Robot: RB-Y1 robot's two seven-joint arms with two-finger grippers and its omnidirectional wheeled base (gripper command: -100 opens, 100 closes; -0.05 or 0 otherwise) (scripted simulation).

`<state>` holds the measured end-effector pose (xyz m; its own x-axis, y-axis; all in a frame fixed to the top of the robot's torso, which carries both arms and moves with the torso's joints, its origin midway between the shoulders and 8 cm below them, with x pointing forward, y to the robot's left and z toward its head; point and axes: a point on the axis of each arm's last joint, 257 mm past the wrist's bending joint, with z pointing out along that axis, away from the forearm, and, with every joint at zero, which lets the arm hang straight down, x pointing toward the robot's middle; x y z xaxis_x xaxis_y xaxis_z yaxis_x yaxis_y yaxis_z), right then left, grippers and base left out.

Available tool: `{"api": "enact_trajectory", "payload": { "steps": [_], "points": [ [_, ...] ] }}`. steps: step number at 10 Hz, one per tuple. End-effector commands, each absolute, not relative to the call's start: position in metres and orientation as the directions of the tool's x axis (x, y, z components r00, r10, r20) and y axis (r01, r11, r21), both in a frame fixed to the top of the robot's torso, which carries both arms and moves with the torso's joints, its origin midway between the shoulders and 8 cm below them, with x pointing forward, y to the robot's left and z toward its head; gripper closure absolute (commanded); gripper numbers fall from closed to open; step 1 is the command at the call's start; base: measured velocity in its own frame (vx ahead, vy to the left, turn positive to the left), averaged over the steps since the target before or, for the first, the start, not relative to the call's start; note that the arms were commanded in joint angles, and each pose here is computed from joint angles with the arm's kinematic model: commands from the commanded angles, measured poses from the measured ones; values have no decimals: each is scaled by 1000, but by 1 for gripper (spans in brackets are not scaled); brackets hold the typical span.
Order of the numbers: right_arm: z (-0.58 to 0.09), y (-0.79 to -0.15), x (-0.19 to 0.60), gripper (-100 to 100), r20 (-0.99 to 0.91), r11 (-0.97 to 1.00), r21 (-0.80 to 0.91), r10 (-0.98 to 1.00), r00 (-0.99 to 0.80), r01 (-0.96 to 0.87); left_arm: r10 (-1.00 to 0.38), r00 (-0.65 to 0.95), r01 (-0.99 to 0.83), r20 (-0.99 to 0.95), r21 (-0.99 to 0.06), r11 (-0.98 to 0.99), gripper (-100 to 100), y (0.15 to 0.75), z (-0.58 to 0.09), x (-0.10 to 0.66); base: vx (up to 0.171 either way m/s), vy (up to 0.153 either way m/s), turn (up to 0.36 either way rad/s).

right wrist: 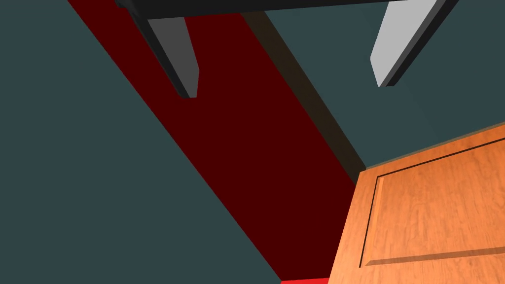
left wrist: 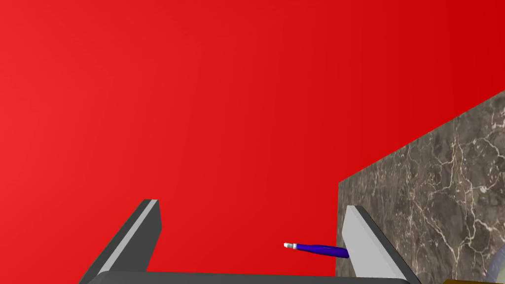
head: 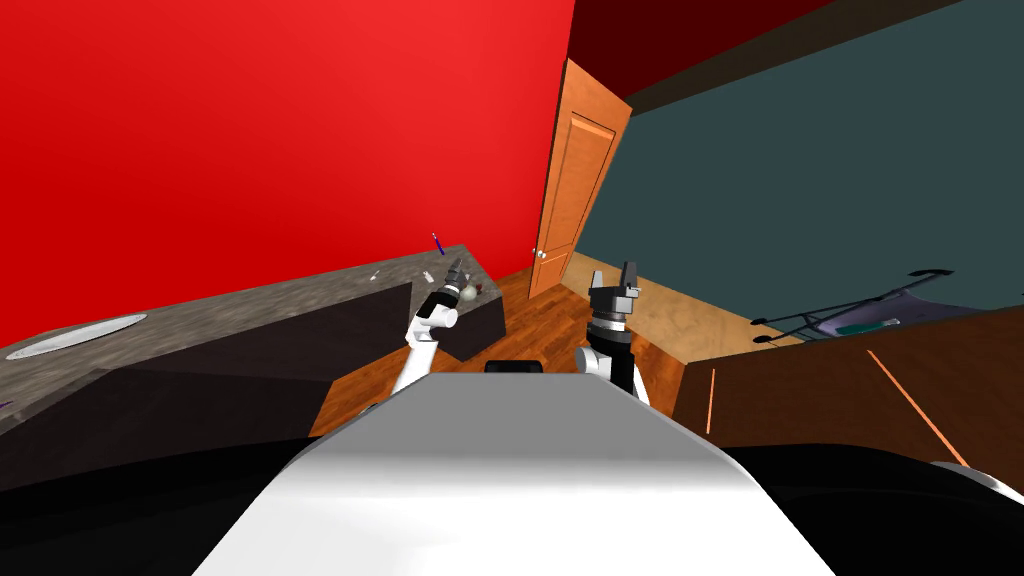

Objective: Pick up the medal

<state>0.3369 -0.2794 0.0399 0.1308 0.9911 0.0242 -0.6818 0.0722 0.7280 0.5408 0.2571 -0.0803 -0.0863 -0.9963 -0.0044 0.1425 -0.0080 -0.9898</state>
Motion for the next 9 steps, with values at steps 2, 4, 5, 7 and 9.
{"api": "enact_trajectory", "payload": {
  "steps": [2,4,5,7,9],
  "points": [
    [40,-279,337,0,24,72,728,991,131,-682,-995,-98,81,11,-997,-19,-100,257,-90,557,-2,-40,-33],
    [40,-279,337,0,24,72,728,991,131,-682,-994,-104,24,25,-999,-28,-100,259,-100,570,-1,-59,-69],
    [40,-279,337,0,24,72,728,991,131,-682,-994,-105,1,25,-1000,-25,-100,258,-105,570,2,-65,-32],
    [40,-279,337,0,24,72,728,991,131,-682,-993,-109,-46,40,-998,-35,-100,260,-112,582,5,-44,-29],
    [40,-279,337,0,24,72,728,991,131,-682,-993,-108,-80,40,-996,-31,-100,260,-121,582,4,-38,-16]
  ]
}}
